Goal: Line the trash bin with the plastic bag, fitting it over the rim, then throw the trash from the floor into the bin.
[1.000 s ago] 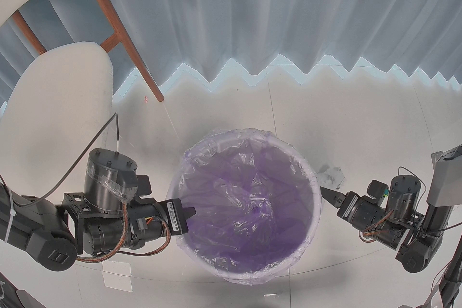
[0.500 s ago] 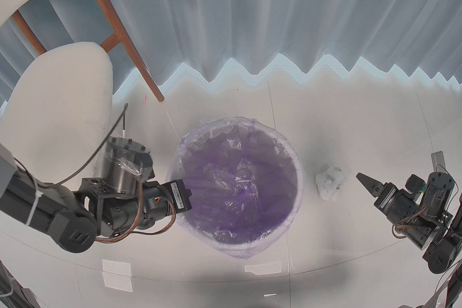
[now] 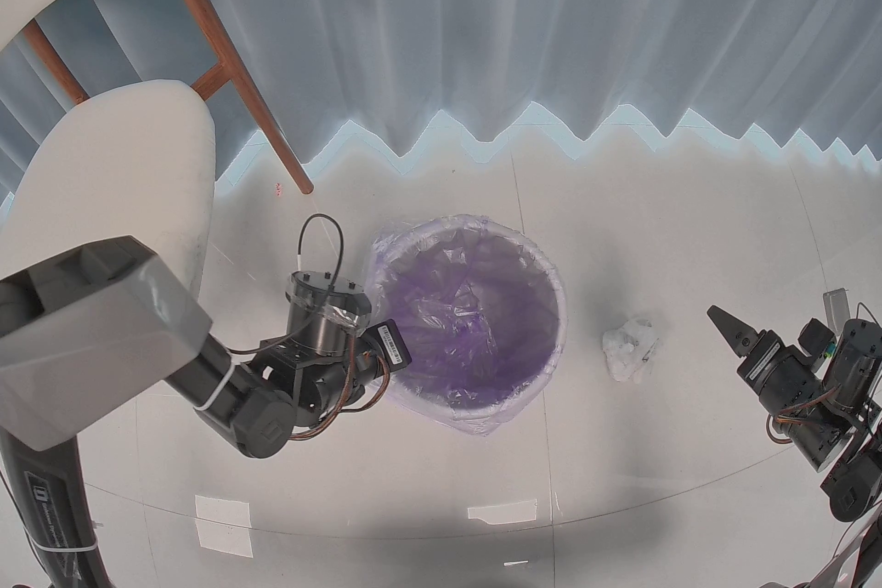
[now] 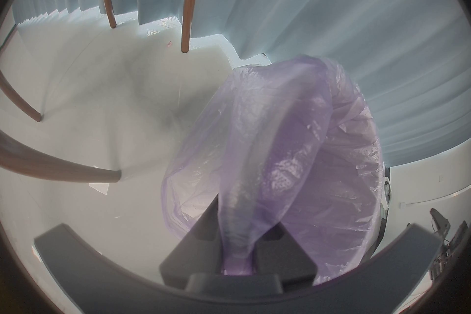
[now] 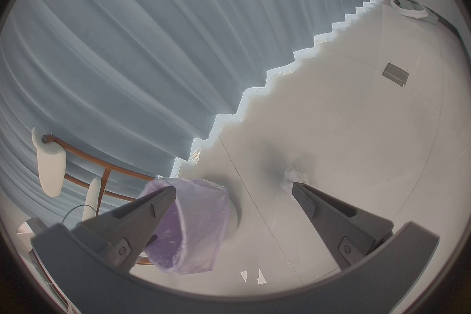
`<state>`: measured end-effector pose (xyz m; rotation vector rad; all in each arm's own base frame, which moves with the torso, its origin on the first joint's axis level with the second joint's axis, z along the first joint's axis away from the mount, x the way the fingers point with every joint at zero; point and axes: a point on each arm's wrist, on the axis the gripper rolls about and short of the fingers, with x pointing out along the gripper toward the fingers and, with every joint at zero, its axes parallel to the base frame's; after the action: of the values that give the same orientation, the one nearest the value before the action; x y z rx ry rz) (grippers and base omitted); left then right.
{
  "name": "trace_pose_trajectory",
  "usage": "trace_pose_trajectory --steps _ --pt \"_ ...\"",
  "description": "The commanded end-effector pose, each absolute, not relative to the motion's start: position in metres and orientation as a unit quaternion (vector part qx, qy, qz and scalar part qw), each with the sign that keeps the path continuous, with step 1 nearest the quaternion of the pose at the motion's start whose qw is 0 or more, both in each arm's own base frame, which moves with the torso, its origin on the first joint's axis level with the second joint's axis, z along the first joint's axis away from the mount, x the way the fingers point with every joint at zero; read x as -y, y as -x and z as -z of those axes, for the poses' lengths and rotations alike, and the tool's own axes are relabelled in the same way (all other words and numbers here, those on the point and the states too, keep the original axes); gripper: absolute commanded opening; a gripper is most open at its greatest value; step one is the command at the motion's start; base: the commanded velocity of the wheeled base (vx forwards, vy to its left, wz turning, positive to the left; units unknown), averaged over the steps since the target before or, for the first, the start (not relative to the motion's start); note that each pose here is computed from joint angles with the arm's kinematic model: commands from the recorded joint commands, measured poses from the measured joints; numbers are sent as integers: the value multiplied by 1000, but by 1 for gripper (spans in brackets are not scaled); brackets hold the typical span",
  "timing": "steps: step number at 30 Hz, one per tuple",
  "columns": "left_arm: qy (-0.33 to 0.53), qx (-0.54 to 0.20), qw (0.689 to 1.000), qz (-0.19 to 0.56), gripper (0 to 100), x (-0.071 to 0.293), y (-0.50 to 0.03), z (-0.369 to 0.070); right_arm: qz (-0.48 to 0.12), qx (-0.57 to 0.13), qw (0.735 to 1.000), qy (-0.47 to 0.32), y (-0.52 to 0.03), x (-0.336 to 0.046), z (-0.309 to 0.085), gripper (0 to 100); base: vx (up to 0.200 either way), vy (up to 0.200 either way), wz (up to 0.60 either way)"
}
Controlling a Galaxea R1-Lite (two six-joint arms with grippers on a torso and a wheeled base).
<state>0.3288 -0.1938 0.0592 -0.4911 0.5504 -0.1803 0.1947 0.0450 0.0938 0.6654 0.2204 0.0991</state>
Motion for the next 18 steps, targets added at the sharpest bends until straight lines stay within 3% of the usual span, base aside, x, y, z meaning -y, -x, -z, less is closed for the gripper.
trace_pose_trajectory --steps 1,18 --pt "234 -286 926 71 0 199 -349 -22 -50 -100 939 -326 -190 -44 -96 100 0 0 0" --pt "236 -275 930 65 0 205 -366 -13 -49 -100 938 -327 -190 -44 -96 100 0 0 0"
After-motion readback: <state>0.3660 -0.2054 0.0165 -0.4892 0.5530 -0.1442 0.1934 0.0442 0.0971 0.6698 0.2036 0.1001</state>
